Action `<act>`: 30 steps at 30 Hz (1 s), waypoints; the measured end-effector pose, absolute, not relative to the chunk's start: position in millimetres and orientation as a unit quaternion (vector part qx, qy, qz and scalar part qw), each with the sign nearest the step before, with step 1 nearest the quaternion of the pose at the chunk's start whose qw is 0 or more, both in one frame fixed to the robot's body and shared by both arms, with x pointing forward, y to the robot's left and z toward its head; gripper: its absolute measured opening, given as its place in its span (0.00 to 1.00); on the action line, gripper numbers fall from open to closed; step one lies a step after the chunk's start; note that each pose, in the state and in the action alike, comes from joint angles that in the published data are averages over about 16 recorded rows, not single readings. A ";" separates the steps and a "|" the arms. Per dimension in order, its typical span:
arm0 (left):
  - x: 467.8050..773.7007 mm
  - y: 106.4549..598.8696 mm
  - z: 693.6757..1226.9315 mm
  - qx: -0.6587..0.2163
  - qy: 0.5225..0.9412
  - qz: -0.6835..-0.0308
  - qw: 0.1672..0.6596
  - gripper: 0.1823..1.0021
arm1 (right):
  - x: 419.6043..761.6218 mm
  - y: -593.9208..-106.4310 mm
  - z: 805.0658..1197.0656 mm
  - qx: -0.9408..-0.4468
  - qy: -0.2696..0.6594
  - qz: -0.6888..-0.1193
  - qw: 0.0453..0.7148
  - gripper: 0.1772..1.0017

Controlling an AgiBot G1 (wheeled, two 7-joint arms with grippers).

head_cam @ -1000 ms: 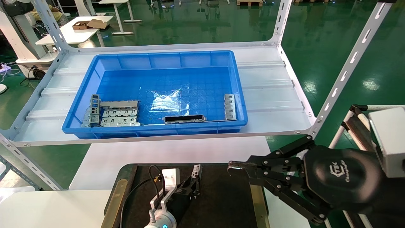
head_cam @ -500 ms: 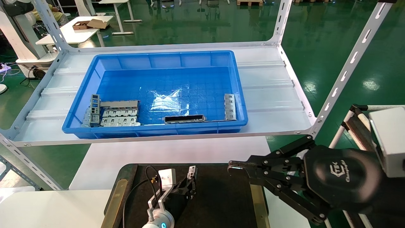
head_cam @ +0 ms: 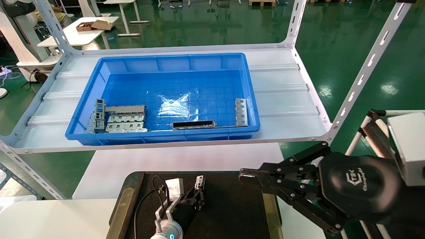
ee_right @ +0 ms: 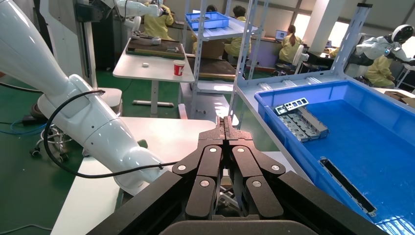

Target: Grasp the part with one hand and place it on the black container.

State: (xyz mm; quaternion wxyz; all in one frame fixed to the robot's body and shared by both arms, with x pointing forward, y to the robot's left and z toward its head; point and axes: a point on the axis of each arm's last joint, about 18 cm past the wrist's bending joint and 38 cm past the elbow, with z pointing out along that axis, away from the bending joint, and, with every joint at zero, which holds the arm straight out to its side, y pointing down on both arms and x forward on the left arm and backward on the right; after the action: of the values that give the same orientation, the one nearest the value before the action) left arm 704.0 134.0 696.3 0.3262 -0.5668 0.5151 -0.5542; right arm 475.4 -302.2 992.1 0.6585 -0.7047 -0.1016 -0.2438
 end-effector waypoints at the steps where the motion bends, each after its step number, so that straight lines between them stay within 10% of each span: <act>1: 704.0 133.8 695.6 -0.567 0.515 -0.554 0.326 0.17 | 475.4 -302.2 992.1 -0.705 -0.102 -0.244 0.659 0.02; 30: 705.6 133.0 726.3 -0.514 0.534 -0.590 0.320 0.38 | 475.4 -302.2 992.1 -0.705 -0.102 -0.244 0.659 0.26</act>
State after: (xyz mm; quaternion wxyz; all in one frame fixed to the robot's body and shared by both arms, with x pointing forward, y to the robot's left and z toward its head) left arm 705.6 133.0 726.3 0.3201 -0.5139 0.5338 -0.5903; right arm 475.4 -302.2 992.1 0.6585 -0.7047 -0.1016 -0.2438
